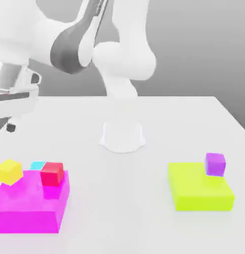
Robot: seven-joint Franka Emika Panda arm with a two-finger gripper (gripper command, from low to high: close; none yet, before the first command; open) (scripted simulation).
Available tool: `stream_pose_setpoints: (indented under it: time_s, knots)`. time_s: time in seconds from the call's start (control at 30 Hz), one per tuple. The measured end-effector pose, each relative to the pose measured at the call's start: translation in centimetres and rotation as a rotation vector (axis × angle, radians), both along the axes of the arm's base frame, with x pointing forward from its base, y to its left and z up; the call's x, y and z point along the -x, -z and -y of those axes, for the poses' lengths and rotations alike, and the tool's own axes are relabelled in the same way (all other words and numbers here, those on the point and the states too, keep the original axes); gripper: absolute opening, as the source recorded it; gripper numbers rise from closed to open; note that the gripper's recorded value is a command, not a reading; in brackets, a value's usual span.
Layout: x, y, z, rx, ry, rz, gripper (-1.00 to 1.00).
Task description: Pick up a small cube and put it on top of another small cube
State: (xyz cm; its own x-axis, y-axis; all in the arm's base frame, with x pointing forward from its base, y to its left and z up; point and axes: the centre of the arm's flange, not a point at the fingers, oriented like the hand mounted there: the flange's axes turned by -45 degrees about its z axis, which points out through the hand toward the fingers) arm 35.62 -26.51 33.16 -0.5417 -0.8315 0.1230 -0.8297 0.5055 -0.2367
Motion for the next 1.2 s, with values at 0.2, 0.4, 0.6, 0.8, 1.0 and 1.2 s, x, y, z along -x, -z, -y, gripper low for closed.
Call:
stream_pose_setpoints:
  time_s: [0.2, 0.4, 0.6, 0.8, 1.0, 1.2]
  knots:
    - [4.7, 6.0, 2.1, -0.127, 0.375, 0.013, 0.0]
    - [10.0, 11.1, 2.4, -0.249, 0.764, 0.025, 0.0]
    - [12.7, 13.3, 0.7, -0.306, 0.92, 0.014, 0.0]
    - [12.3, 14.4, -0.1, -0.362, 0.931, 0.036, 0.0]
    - [12.0, 15.7, -0.2, -0.397, 0.935, 0.045, 0.0]
    - [12.0, 17.2, -0.4, -0.407, 0.94, 0.037, 0.0]
